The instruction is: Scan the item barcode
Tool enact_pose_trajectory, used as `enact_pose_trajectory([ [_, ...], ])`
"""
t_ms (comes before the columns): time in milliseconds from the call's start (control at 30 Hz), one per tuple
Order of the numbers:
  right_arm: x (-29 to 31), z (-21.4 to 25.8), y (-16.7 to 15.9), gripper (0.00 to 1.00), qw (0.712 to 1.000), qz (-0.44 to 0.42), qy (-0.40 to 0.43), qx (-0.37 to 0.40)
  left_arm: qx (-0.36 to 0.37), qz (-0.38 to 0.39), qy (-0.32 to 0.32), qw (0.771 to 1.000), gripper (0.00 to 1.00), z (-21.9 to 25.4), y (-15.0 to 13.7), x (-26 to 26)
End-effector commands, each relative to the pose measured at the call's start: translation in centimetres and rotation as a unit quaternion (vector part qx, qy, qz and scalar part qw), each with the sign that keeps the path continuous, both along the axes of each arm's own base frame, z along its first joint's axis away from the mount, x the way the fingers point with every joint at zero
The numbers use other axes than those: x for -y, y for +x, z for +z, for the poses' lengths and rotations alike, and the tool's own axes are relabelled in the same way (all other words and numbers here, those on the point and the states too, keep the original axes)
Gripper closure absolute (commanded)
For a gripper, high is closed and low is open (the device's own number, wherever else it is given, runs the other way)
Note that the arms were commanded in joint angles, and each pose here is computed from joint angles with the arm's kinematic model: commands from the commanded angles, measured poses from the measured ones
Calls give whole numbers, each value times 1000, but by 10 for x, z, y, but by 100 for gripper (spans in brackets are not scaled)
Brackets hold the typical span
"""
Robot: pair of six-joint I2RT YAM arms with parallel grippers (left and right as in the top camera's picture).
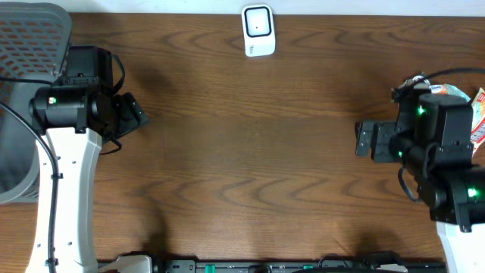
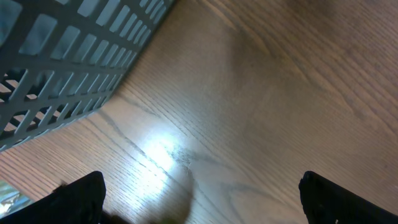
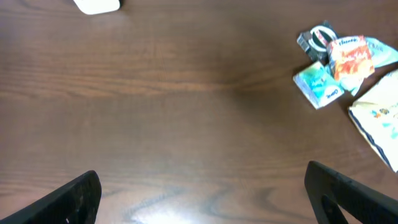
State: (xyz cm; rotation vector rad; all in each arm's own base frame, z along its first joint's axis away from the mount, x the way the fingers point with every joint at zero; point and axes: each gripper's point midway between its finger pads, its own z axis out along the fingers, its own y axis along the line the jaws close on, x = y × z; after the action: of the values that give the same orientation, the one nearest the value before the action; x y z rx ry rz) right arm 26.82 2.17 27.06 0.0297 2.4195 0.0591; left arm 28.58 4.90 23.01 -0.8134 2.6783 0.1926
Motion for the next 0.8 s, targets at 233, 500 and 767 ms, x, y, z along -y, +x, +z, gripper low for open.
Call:
enact_pose_trajectory([
  [233,2,-30,-36,1,996,2,-7,-88,-1,8,3,1000,2,0,0,-3],
  [500,2,-34,-42,1,995,2,-9,-104,-1,8,3,1000,2,0,0,-3],
  [767,2,-34,-42,1,995,2,-8,-104,-1,8,3,1000,2,0,0,-3],
])
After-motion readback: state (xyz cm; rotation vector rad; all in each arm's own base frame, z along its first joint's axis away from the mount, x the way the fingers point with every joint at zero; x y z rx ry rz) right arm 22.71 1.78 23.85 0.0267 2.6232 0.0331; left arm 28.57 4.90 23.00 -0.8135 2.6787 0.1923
